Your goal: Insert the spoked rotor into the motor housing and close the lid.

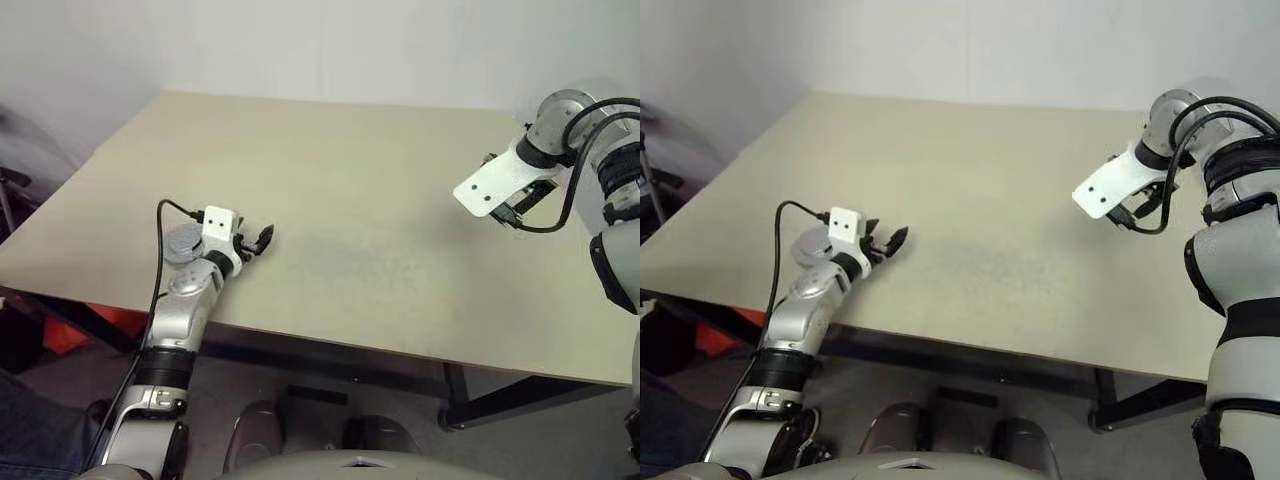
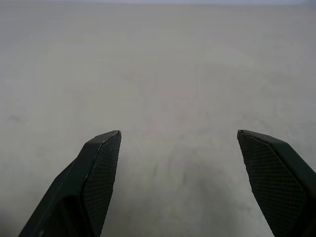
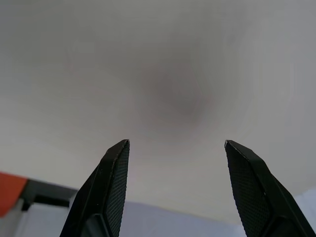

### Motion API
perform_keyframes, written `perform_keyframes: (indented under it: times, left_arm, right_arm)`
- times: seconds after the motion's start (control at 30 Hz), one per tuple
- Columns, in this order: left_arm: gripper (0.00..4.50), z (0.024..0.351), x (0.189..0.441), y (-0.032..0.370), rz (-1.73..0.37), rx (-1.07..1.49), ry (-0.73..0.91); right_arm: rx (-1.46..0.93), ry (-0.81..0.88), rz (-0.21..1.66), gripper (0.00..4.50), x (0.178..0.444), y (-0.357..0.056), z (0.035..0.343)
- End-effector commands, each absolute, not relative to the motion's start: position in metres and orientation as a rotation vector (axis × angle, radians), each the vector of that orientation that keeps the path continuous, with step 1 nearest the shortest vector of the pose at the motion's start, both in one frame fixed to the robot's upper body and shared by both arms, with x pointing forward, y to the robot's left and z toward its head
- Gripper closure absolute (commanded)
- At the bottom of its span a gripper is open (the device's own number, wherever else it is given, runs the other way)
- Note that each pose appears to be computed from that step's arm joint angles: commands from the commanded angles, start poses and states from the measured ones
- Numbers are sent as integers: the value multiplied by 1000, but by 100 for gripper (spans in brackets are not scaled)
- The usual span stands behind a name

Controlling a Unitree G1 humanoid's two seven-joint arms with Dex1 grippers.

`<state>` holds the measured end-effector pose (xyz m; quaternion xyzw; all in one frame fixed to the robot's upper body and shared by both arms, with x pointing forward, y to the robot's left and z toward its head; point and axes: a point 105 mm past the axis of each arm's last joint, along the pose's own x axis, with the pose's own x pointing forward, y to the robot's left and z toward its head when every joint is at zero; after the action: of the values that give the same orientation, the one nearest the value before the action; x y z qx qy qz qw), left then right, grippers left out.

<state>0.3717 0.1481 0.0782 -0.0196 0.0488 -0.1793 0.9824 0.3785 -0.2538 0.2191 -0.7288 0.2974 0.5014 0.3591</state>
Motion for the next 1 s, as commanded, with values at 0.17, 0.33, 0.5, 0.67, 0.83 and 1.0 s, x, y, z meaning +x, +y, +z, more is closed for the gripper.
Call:
perform_keyframes:
  times: [0.17, 0.33, 0.5, 0.67, 0.83, 1.0]
  left_arm:
    - [49, 83, 368, 150, -322, -44, 59]
    - [46, 83, 368, 150, -315, -47, 59]
    - [46, 83, 368, 149, -317, -44, 62]
    - [46, 82, 370, 150, -317, -39, 66]
    - [46, 82, 371, 150, -315, -39, 68]
    - [46, 82, 371, 151, -311, -39, 68]
  right_arm:
    - [-1960, 713, 1307, 105, 377, -246, 244]
    - [-1945, 689, 1317, 16, 377, -241, 247]
    - [-1935, 640, 1301, 4, 381, -235, 245]
    - [-1935, 591, 1289, 4, 384, -230, 246]
    - [-1907, 597, 1347, 42, 378, -227, 246]
    - [-1891, 617, 1370, 205, 375, -228, 247]
